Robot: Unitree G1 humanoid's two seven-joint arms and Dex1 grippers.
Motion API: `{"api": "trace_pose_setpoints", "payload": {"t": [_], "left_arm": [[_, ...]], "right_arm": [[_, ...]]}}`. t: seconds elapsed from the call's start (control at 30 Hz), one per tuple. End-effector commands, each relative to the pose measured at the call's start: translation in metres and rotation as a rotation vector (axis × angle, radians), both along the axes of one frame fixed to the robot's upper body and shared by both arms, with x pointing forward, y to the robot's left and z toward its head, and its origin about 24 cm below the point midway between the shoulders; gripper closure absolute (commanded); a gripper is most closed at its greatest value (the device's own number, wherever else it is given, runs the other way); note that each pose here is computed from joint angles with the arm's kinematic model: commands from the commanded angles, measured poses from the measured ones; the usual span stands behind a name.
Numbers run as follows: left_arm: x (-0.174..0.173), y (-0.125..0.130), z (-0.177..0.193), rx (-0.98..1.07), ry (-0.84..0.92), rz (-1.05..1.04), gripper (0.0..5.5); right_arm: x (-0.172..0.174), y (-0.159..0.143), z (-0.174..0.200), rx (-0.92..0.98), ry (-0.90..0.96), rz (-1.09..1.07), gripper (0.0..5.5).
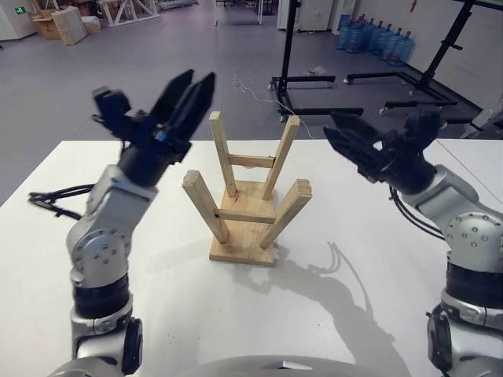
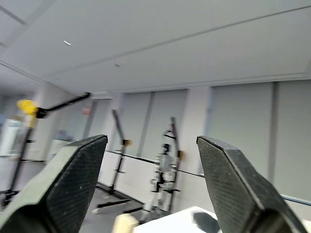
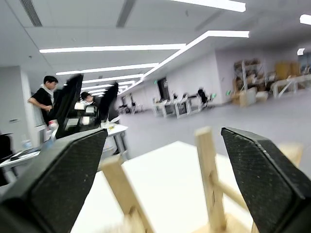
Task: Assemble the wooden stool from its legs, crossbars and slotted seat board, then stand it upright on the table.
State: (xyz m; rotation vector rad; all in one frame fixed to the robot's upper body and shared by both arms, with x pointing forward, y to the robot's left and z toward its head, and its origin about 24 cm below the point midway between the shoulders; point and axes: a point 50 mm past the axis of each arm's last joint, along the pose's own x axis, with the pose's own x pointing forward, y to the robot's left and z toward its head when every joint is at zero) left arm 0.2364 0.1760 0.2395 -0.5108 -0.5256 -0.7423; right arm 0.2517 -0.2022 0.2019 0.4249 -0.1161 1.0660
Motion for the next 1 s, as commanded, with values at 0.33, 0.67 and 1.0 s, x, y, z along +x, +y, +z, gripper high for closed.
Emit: {"api": "trace_pose_setpoints", "payload": {"t": [0.33, 0.67, 1.0], "left_arm": [[-0.021, -0.003, -0.083, 0.288, 0.243, -0.324, 2.13], [-0.005, -0.03, -0.082, 0.353, 0.195, -0.439, 2.13], [-0.008, -0.051, -0.088, 0.351, 0.207, -0.51, 2.13]], "right_arm": [[-0.004, 0.054, -0.027, -0.122, -0.008, 0.194, 1.17], [0.002, 0.074, -0.029, -0.126, -0.068, 0.233, 1.17], [0.009, 0.085, -0.031, -0.139, -0.1, 0.234, 1.17]]}}
